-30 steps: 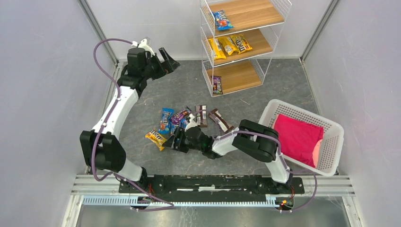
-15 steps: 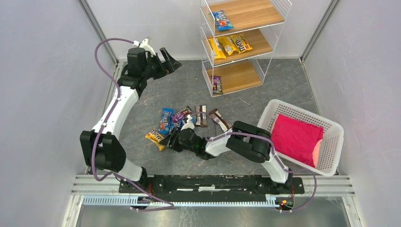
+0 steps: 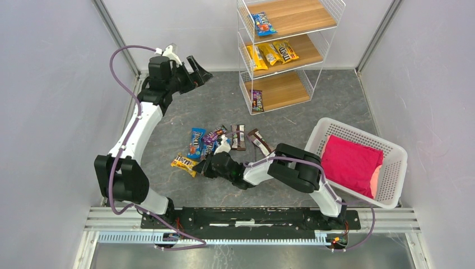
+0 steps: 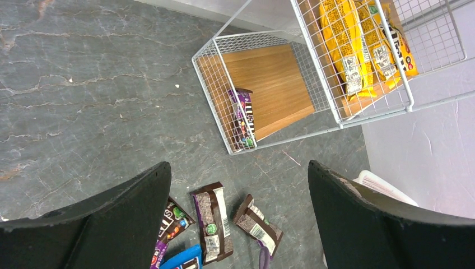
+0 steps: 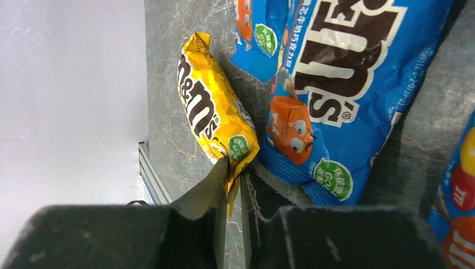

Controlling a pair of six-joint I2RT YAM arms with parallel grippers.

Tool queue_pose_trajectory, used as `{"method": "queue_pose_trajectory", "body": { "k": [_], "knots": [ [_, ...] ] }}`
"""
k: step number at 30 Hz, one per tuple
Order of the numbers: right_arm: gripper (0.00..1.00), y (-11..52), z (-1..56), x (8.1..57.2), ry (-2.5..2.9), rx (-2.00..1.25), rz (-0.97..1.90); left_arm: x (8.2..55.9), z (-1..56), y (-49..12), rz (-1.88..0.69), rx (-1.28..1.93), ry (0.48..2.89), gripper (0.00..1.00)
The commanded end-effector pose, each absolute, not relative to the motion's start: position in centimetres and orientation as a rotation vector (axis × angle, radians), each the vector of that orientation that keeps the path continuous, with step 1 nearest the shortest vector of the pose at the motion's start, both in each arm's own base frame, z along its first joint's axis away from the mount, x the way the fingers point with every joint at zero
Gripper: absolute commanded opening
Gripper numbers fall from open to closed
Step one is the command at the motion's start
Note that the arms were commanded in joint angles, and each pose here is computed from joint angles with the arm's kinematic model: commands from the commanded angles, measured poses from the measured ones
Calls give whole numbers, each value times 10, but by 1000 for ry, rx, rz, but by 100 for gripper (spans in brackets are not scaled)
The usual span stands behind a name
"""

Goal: Place and organize the candy bags onto the shelf

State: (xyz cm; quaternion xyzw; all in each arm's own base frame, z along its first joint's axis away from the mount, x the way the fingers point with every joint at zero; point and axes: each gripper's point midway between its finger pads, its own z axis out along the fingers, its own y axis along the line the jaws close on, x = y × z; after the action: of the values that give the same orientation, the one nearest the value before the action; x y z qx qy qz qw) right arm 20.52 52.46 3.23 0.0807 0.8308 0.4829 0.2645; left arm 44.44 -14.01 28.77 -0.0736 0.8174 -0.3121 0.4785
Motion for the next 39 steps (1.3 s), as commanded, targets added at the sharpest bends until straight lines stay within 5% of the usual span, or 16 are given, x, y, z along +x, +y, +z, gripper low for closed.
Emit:
{"method": "queue_pose_trajectory", "body": {
  "k": [1,19,22,32,39],
  "knots": [
    [18,531,62,205,2168,166,1375,444,319,-141,-799,-169,1906,97],
    [13,449,110,164,2091,-235,1270,448,317,-130,-759,-190,1902,97],
    [4,425,119,164,2048,-320,1194,448,314,-133,-779,-187,1914,97],
    [0,314,142,218,2023,-177,973,449,311,-132,-767,-191,1918,97],
    [0,187,187,271,1947,80,427,449,308,-137,-776,-183,1926,97]
  ]
}}
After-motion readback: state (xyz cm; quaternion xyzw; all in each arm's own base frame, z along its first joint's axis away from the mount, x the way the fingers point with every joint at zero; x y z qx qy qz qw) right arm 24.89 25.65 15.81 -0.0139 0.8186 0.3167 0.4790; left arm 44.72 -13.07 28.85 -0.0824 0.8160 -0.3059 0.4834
